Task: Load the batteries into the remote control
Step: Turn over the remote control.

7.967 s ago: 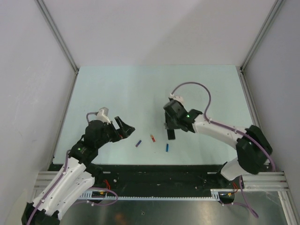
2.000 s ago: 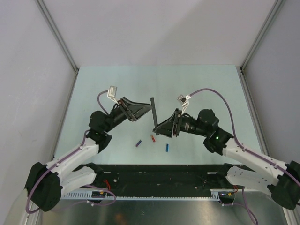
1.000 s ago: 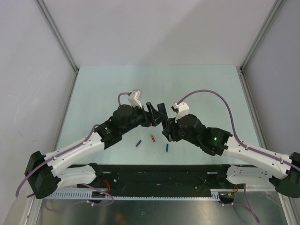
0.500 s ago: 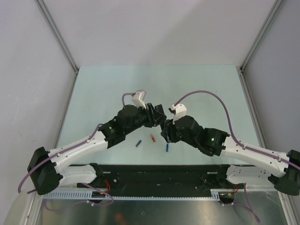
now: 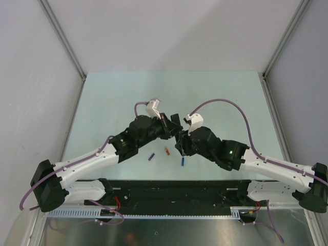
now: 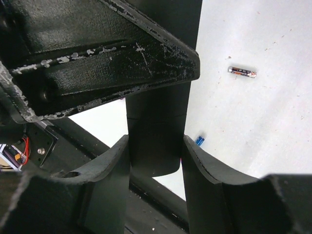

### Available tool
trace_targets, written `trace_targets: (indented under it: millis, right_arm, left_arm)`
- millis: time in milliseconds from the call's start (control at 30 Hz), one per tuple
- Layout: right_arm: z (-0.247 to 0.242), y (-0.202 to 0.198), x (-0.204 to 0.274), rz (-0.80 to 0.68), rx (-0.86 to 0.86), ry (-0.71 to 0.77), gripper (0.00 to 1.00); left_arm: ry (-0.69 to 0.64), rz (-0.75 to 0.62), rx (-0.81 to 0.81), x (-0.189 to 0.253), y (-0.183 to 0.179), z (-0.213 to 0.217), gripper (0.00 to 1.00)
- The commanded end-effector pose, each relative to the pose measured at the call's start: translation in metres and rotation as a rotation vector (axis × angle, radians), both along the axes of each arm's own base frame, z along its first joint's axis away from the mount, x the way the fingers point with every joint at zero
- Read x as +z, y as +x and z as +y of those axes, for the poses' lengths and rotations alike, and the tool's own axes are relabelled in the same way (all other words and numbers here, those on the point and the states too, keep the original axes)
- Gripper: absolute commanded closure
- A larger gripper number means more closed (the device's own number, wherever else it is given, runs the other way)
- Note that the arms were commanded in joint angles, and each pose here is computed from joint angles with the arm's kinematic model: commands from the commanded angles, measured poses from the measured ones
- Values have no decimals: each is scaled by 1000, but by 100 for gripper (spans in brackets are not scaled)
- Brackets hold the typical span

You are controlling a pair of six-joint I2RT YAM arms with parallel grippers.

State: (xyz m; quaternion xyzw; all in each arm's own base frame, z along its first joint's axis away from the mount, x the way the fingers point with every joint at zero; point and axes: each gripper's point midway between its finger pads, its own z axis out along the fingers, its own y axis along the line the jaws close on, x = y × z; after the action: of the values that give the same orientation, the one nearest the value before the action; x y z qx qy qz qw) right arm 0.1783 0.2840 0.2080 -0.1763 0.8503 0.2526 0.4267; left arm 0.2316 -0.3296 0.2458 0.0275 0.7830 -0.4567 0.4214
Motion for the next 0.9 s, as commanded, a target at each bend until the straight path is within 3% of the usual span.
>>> trace_targets:
  millis: [0, 33, 67, 200, 400, 600, 633, 767, 867]
  right_arm:
    - [5, 5, 38, -44, -30, 99, 50]
    - [4, 4, 39, -44, -31, 98, 43]
    - [2, 3, 41, -45, -31, 103, 30]
    - [-5, -3, 48, -30, -33, 136, 11]
    - [-14, 0, 53, 22, -99, 221, 7]
    - [-10, 13, 63, 117, -143, 519, 8]
    - [-10, 19, 65, 165, -118, 685, 7]
    - [1, 19, 68, 275, 8, 833, 6]
    - [14, 16, 74, 311, 96, 902, 5]
  left_arm:
    - [-2, -42, 37, 13, 8, 5, 100]
    - [0, -47, 40, 13, 8, 6, 100]
    - [0, -55, 51, 15, 10, 8, 100]
    - [-11, -102, 96, 29, 17, 21, 100]
    - [-49, -180, 215, 40, 30, 55, 100]
    - [-219, -263, 316, 58, 24, 82, 100]
    - [-304, -303, 327, 59, 17, 91, 100]
    - [-404, -385, 332, 62, 8, 102, 100]
    - [-391, -408, 321, 61, 8, 101, 100]
